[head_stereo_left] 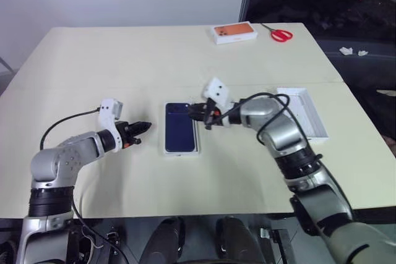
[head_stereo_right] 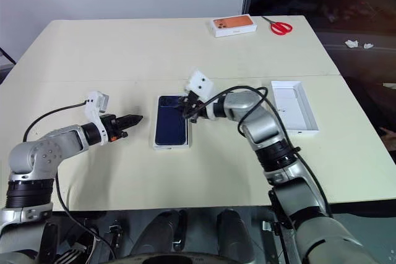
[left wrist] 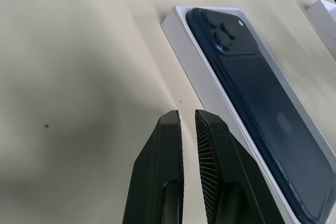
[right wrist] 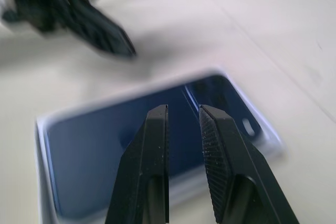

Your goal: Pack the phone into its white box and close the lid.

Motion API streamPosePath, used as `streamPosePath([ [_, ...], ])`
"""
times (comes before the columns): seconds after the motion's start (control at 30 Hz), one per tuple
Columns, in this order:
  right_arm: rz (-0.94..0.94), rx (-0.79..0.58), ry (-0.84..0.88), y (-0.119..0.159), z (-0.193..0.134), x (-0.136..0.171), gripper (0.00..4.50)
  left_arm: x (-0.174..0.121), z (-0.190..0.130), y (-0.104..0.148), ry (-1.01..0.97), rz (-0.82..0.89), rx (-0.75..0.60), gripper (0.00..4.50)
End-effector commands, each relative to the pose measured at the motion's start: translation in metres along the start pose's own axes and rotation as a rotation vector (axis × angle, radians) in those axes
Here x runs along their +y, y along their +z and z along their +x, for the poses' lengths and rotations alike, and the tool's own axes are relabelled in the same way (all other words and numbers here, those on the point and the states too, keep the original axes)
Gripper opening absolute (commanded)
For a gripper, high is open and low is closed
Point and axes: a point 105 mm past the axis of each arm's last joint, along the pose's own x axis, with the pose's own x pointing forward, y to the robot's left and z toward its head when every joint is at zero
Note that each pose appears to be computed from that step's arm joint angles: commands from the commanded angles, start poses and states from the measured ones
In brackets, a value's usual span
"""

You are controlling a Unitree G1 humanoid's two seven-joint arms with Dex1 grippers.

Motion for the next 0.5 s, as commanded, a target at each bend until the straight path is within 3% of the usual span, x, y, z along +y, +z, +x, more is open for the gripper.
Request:
streamPosePath([
  [0.03,-0.002,-0.044,-0.033,0.016,0.023,0.005,0.97,-0.002,0.001,0.007,0.000,0.023,-0.032,0.54],
  [0.3,0.006,0.043,-0.031,-0.010,0.057,0.024,0.97,-0.006,0.003,0.003,0.010,0.022,-0.038,0.54],
  [0.5,-0.019,0.173,-0.096,-0.048,0.039,0.003,0.97,-0.011,0.004,0.003,0.005,0.042,-0.041,0.54],
])
